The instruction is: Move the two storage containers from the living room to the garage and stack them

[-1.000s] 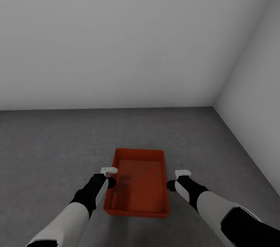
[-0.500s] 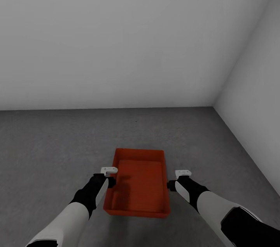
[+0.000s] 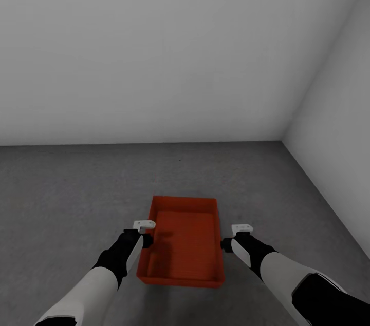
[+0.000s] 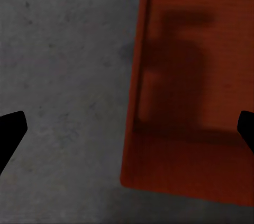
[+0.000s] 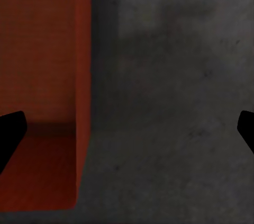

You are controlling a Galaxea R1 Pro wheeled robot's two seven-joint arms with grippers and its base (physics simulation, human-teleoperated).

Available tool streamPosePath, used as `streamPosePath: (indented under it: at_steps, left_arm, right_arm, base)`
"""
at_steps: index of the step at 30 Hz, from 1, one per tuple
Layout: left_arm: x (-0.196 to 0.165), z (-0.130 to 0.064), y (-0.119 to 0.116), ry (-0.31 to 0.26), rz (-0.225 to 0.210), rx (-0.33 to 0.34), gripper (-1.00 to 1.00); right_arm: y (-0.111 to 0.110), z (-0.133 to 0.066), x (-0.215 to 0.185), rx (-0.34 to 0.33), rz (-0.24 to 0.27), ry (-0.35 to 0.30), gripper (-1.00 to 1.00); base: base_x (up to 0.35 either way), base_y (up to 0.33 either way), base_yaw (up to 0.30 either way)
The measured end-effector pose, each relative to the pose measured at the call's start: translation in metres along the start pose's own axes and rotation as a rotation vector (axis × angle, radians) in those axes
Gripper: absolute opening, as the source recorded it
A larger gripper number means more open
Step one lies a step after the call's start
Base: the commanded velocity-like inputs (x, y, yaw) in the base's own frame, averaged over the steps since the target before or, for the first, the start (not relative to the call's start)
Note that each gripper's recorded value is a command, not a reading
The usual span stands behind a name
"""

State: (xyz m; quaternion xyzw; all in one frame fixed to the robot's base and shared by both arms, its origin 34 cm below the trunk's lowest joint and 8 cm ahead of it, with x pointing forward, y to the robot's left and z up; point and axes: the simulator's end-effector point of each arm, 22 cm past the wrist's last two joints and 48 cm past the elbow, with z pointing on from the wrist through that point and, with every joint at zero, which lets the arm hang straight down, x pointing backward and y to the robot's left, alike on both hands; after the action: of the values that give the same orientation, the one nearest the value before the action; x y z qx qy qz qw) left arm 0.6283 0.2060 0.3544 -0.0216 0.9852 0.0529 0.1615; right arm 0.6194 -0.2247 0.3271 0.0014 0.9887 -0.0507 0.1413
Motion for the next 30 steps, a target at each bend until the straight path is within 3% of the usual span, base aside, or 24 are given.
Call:
streamPosePath:
  at_steps: [30]
  left_arm:
    - [-0.032,-0.057,0.006,-0.003,0.000,-0.003,1.00]
  right_arm:
    - [-0.002,-0.060,-0.032,-0.006,0.011,-0.010,1.00]
  base:
    - [0.000,0.000,0.000]
